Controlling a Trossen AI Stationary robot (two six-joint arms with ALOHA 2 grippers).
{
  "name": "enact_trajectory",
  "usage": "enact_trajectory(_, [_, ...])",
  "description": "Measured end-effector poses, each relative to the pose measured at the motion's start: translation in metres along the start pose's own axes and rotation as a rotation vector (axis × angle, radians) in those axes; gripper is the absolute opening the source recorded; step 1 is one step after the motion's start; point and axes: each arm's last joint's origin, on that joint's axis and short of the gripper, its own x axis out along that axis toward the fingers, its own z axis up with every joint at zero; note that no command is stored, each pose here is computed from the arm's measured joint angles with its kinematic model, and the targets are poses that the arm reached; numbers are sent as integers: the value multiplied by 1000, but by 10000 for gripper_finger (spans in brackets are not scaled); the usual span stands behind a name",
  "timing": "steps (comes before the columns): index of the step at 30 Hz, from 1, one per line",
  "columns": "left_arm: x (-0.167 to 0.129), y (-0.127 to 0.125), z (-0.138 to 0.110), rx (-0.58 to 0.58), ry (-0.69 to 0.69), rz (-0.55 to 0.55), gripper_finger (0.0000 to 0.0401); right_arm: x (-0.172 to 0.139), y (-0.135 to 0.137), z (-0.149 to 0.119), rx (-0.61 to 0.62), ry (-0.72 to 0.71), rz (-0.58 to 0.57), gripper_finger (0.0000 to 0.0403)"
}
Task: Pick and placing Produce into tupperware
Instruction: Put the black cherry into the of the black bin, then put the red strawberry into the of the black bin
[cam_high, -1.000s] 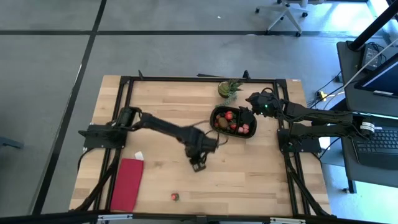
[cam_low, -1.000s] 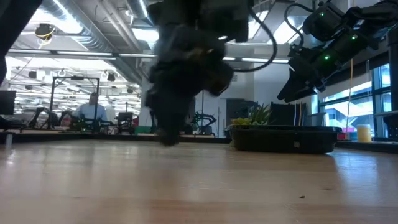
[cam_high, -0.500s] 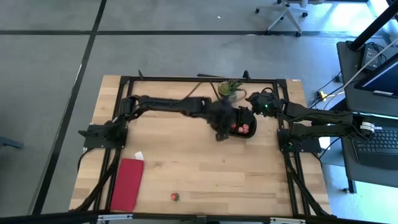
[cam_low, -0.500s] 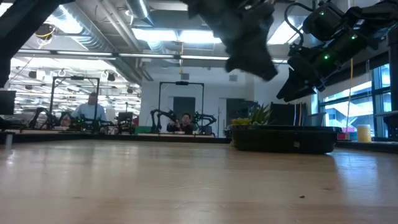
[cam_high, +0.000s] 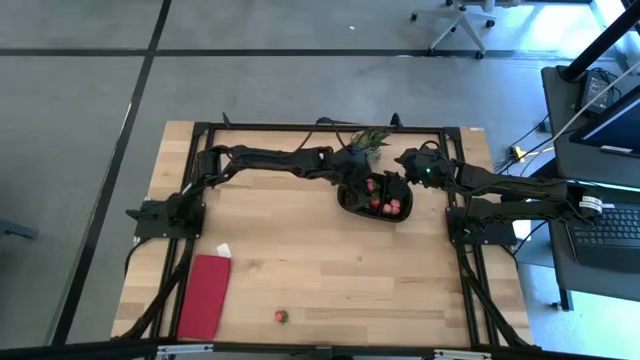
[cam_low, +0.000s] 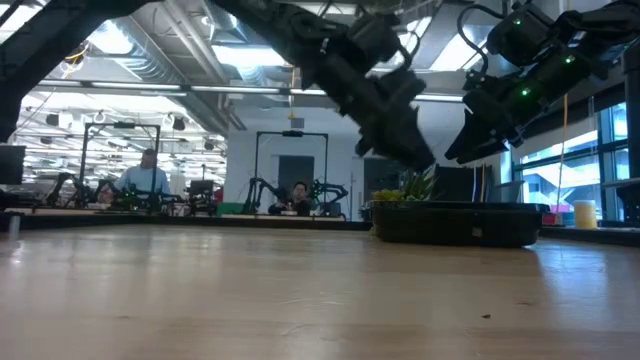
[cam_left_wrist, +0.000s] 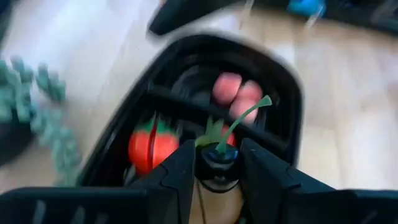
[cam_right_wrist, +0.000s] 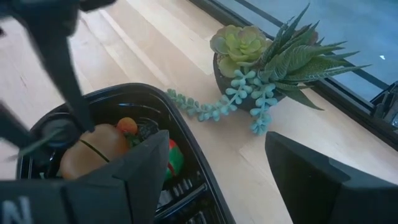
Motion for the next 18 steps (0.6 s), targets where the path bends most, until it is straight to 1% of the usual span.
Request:
enact_trajectory(2, [0, 3, -3, -7, 26, 6, 114, 0, 0, 0, -2, 1, 0, 268])
enact_trajectory(6, [0, 3, -4, -9, 38, 8, 143, 0, 0, 0, -2, 2, 0, 268])
enact_trajectory(10, [0, 1, -3, -4, 26, 5, 164, 0, 0, 0, -1, 3, -1, 268])
enact_trajectory(13, [0, 0, -3, -2, 22, 3, 169, 0, 0, 0, -1, 3, -1, 268])
enact_trajectory(18, [0, -2, -3, -1, 26, 1, 163, 0, 0, -1, -1, 6, -1, 268])
